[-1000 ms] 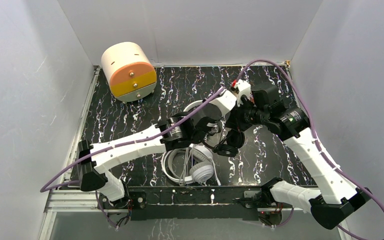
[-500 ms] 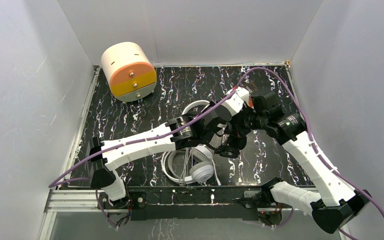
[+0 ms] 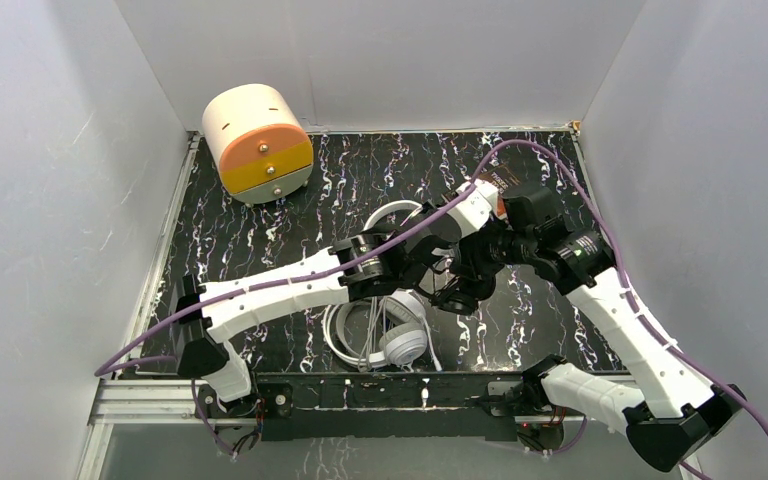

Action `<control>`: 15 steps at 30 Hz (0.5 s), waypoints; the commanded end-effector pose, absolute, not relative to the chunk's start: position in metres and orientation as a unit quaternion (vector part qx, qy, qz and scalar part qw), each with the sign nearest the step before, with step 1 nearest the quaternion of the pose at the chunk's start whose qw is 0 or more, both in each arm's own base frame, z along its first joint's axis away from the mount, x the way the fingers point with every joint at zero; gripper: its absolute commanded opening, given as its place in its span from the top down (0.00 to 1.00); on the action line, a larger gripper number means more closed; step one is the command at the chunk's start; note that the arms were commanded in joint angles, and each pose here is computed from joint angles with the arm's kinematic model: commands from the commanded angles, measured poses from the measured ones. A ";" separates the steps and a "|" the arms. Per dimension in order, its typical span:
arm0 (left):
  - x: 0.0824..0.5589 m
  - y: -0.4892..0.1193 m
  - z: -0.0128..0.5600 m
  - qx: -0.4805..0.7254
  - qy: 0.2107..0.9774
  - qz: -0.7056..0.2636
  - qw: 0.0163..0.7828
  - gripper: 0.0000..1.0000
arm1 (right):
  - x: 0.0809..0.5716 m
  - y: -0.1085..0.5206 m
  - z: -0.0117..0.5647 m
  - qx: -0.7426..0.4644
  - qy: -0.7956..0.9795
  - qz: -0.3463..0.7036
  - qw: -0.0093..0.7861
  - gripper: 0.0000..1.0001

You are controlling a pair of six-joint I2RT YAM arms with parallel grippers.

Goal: Wrap the headphones
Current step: Wrap the headphones cable around the headphones.

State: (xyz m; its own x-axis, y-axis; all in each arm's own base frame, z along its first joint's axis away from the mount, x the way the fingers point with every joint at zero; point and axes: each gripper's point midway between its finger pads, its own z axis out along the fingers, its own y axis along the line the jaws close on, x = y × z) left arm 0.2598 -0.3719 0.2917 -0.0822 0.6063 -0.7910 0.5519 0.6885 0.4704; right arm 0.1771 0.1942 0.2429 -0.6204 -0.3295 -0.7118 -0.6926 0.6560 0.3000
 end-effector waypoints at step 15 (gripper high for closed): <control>0.262 -0.357 0.323 0.365 0.722 0.003 0.588 1.00 | 0.177 0.184 0.290 -0.265 0.858 0.270 0.346 0.60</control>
State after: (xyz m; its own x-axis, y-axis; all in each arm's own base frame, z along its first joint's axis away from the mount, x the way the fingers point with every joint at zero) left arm 0.2613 -0.3718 0.3022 -0.0472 0.5805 -0.8129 0.5512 0.6938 0.4634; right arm 0.1797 0.1895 0.2719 -0.6449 -0.2733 -0.7137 -0.6381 0.7066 0.3060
